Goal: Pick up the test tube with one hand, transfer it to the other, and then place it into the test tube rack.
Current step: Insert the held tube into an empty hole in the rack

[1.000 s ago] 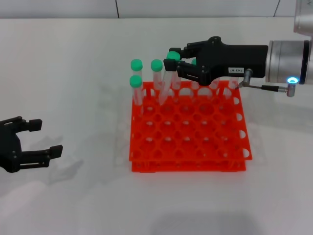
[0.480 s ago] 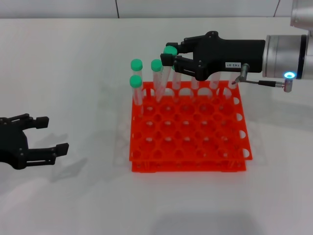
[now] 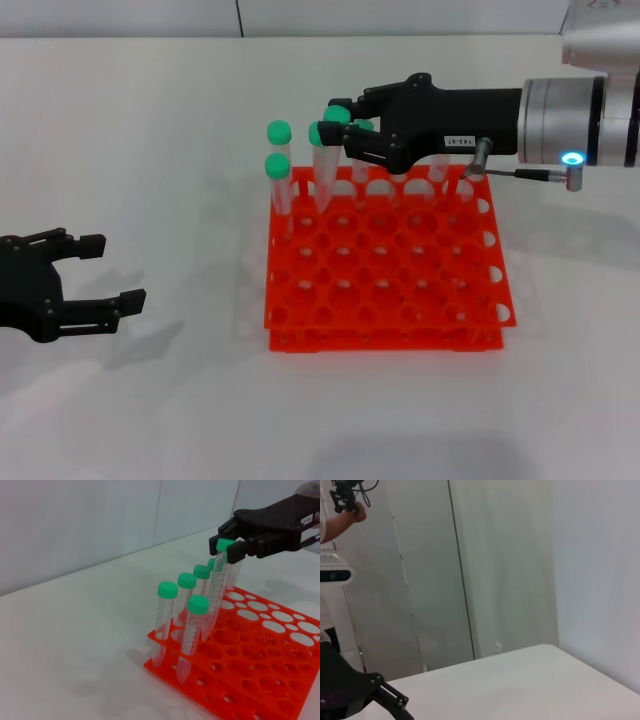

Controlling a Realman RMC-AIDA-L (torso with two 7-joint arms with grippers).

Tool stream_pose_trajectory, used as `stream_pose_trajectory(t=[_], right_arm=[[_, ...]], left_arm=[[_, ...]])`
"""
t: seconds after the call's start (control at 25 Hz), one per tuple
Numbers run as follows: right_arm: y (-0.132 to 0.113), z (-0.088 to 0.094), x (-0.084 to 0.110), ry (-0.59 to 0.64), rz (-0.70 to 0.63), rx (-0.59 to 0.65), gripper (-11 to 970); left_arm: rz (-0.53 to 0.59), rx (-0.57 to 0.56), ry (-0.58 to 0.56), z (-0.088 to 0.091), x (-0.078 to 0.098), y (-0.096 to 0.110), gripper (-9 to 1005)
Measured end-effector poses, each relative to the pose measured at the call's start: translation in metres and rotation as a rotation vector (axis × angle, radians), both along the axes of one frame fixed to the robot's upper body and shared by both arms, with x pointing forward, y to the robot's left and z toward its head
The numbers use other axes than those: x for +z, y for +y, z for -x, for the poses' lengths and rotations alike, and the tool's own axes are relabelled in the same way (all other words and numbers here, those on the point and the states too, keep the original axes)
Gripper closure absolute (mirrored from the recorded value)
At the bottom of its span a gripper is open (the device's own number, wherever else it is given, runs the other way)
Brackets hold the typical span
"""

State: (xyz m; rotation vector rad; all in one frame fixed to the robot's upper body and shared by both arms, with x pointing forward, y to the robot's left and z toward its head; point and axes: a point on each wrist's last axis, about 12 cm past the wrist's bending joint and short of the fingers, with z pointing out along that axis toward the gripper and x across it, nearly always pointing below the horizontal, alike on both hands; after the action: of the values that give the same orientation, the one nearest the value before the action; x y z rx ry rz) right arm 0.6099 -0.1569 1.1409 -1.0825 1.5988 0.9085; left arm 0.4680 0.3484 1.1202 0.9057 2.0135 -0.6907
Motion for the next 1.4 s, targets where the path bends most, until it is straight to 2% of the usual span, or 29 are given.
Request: stream_pose_trajectory(t=[1.4], right_arm=[[0.023,-0.006,0.001,-0.032,0.137,0.067,690]], left_arm=[[0.013,0.001,0.002,-0.008,-0.006,-0.003,109]])
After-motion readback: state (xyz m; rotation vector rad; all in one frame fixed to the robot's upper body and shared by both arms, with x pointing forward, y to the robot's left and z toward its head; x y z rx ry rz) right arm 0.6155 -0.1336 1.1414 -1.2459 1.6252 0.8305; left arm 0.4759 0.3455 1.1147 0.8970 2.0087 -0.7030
